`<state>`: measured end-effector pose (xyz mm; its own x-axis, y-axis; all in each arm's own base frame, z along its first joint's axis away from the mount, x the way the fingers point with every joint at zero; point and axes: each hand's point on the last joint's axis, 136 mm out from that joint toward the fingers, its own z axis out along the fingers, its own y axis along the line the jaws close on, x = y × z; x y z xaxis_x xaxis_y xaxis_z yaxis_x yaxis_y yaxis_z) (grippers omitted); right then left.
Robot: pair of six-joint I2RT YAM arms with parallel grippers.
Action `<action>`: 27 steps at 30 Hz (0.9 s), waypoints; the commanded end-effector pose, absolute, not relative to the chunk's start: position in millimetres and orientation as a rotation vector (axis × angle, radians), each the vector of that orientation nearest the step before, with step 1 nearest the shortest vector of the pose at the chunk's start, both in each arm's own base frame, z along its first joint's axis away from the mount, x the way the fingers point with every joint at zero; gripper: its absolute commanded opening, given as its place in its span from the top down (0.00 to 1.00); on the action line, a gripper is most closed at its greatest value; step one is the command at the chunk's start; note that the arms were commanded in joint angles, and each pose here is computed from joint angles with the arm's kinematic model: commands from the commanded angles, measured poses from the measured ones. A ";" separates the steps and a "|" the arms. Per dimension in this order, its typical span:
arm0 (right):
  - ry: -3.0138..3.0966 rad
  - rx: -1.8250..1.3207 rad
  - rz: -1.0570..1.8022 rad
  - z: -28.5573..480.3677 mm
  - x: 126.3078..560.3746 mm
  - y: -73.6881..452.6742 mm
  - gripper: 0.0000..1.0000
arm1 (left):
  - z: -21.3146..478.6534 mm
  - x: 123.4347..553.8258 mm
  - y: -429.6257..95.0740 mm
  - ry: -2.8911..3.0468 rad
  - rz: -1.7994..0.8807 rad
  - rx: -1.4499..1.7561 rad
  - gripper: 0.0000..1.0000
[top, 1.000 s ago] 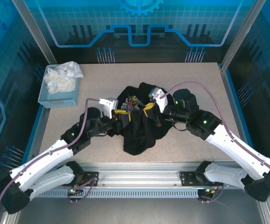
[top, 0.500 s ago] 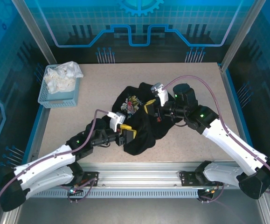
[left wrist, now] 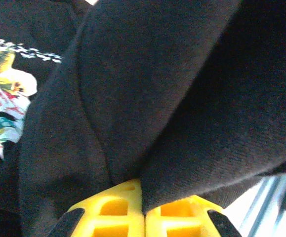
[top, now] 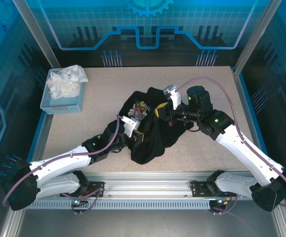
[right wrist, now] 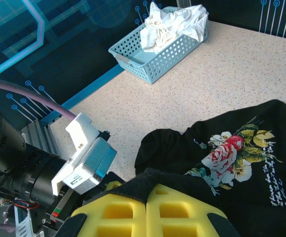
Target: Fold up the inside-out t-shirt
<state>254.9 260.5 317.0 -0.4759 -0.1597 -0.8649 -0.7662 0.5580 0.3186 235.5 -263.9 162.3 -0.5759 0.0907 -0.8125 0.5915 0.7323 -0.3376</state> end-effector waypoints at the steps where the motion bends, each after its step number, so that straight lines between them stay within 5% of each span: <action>1: 1.905 -0.750 0.979 340.3 248.7 259.6 1.00 | 182.2 251.8 -261.0 2.014 -0.692 0.512 0.96; 12: 1.951 -0.723 0.971 328.0 254.1 249.8 1.00 | 246.7 181.3 -301.2 1.589 -1.205 0.850 1.00; 24: 1.981 -0.766 1.000 316.4 252.6 252.5 1.00 | 241.4 149.9 -310.2 1.494 -1.239 1.086 1.00; 27: 1.984 -0.774 0.998 315.3 251.4 251.9 1.00 | 232.4 165.9 -304.7 1.563 -1.127 1.034 0.84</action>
<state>253.5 254.0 311.8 -0.5253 -0.1628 -0.8352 -0.7633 0.5239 0.3779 160.4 -306.2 234.0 -0.2781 0.0851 -0.9568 0.9471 0.1902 -0.2584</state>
